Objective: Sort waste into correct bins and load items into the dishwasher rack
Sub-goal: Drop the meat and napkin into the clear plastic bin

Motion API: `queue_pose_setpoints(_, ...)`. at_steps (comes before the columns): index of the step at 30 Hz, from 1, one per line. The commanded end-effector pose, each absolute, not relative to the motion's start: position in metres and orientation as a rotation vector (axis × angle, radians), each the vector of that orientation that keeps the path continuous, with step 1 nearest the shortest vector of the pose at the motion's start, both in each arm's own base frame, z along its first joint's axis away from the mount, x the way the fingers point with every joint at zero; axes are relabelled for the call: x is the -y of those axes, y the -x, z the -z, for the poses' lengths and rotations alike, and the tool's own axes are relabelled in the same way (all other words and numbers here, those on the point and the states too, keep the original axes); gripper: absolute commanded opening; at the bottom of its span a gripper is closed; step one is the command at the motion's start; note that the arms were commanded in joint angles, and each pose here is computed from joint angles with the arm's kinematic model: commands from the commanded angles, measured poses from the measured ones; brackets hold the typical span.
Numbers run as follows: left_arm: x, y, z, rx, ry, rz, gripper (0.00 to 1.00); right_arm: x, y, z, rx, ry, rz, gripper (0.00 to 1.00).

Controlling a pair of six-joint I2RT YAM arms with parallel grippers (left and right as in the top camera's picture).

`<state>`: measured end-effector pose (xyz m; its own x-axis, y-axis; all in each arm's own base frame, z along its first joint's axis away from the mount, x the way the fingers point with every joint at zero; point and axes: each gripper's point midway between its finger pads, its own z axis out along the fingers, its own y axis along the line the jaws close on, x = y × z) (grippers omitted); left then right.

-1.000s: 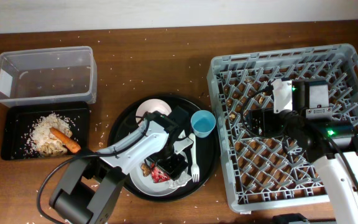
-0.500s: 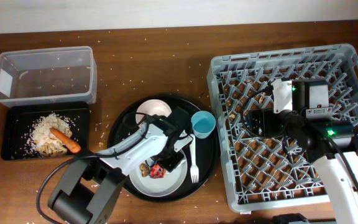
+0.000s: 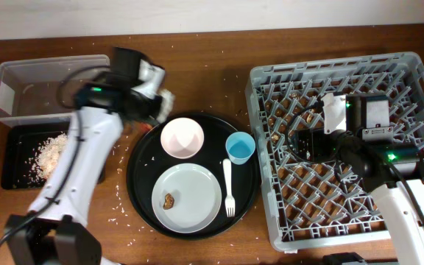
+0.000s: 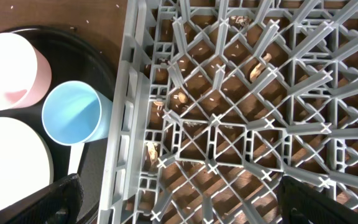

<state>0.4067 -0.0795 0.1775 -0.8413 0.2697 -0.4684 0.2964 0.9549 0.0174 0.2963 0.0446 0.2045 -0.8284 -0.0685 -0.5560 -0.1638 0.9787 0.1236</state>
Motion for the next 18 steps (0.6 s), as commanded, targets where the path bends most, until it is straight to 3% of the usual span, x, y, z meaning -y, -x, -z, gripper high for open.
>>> queue_pose_setpoints(1, 0.010, -0.454, -0.202, -2.472, -0.176, -0.023, 0.01, -0.045, -0.299, -0.211, -2.526, 0.157, -0.232, 0.99)
queue_pose_setpoints(4, -0.040, -0.499, -0.204, -2.333, -0.050, -0.083, 0.01, -0.045, -0.299, -0.211, -2.529, 0.157, -0.233, 0.99)
queue_pose_setpoints(8, -0.078, -0.539, -0.161, -2.293, 0.028, -0.157, 0.04, -0.045, -0.301, -0.205, -2.549, 0.156, -0.234, 0.99)
queue_pose_setpoints(9, -0.084, -0.546, -0.150, -2.289, 0.040, -0.171, 0.33, -0.045, -0.302, -0.203, -2.557, 0.155, -0.235, 0.99)
queue_pose_setpoints(11, -0.093, -0.555, -0.136, -2.281, 0.057, -0.181, 0.69, -0.046, -0.303, -0.198, -2.575, 0.155, -0.236, 0.99)
queue_pose_setpoints(13, -0.096, -0.556, -0.136, -2.276, 0.063, -0.185, 0.92, -0.046, -0.304, -0.193, -2.590, 0.154, -0.237, 0.99)
queue_pose_setpoints(15, -0.096, -0.557, -0.138, -2.268, 0.062, -0.186, 0.99, -0.045, -0.305, -0.192, -2.594, 0.153, -0.238, 0.99)
queue_pose_setpoints(18, -0.096, -0.553, -0.152, -2.261, 0.062, -0.185, 0.99, -0.045, -0.305, -0.192, -2.595, 0.153, -0.238, 0.99)
